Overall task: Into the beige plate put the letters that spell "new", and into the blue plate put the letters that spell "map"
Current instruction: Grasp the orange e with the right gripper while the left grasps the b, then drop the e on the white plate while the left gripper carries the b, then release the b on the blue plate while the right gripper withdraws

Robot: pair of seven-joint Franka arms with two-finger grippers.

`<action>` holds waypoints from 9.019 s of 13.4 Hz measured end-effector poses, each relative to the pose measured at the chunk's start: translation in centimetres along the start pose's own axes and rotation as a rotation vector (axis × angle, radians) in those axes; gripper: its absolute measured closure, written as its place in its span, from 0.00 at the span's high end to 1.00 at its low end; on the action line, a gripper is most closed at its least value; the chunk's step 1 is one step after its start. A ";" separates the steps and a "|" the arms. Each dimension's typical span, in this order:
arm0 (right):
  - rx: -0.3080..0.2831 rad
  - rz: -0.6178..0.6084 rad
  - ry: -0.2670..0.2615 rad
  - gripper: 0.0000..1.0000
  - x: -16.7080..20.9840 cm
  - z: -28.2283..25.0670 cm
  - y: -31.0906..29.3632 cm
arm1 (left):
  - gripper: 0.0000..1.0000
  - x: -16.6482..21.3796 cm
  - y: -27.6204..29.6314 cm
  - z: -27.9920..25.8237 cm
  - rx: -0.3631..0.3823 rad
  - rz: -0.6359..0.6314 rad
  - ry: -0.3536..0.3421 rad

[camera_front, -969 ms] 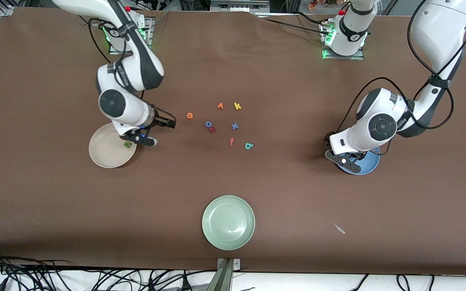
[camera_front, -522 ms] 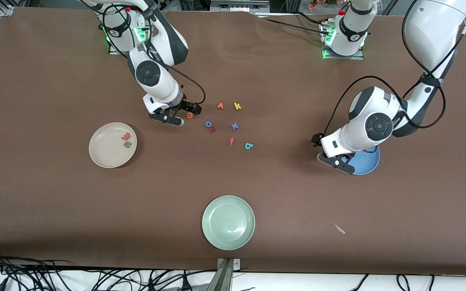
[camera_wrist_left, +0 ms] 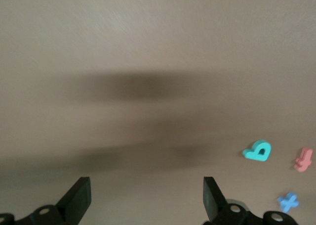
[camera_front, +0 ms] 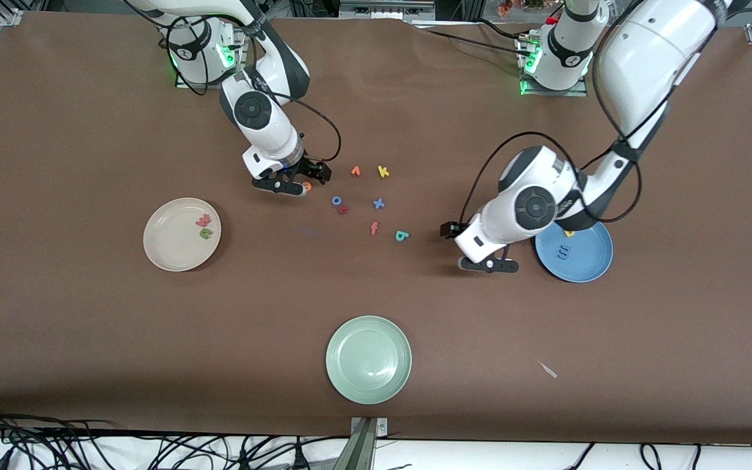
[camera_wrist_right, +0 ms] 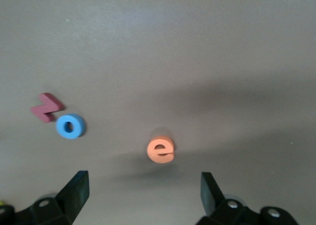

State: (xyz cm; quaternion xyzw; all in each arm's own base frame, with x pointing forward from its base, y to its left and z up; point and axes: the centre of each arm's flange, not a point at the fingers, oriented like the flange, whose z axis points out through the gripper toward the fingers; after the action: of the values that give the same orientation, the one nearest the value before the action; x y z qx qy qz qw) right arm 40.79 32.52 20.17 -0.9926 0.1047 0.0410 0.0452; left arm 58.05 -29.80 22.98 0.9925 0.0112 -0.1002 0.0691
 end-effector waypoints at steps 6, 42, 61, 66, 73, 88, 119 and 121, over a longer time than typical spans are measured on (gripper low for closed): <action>-0.008 -0.040 0.025 0.94 0.2 2.1 0.3 | 1.00 -2.1 6.3 3.8 0.099 -0.001 0.027; -0.095 -0.105 -0.043 0.28 5.9 -3.8 0.1 | 0.35 -4.3 13.8 8.6 0.134 0.298 0.215; -0.151 -0.559 -0.114 0.33 18.9 -7.8 21.0 | 0.35 1.8 2.1 -3.3 0.318 0.135 0.157; -0.150 -0.522 -0.111 0.84 19.3 -8.1 19.7 | 0.35 3.0 -6.9 -5.3 0.414 0.288 -0.059; -0.155 -0.411 -0.196 1.00 18.5 -11.5 15.8 | 0.35 3.9 -16.8 -5.6 0.374 0.437 -0.214; -0.152 -0.296 -0.247 1.00 17.1 -23.5 13.1 | 0.35 1.4 -21.2 0.3 0.256 0.467 -0.170; -0.096 -0.184 -0.064 1.00 14.7 -42.0 22.6 | 1.00 2.5 -20.0 -37.3 0.246 0.268 0.161; -0.097 -0.184 -0.070 1.00 14.7 -41.9 22.6 | 1.00 2.2 -19.8 -37.8 0.248 0.263 0.170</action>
State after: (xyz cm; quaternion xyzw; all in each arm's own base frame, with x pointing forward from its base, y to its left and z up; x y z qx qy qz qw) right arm 53.39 3.39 58.53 -0.9970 0.0094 0.0763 0.0043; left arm 66.98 -4.86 56.54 0.9912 -0.1254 -0.0069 -0.0425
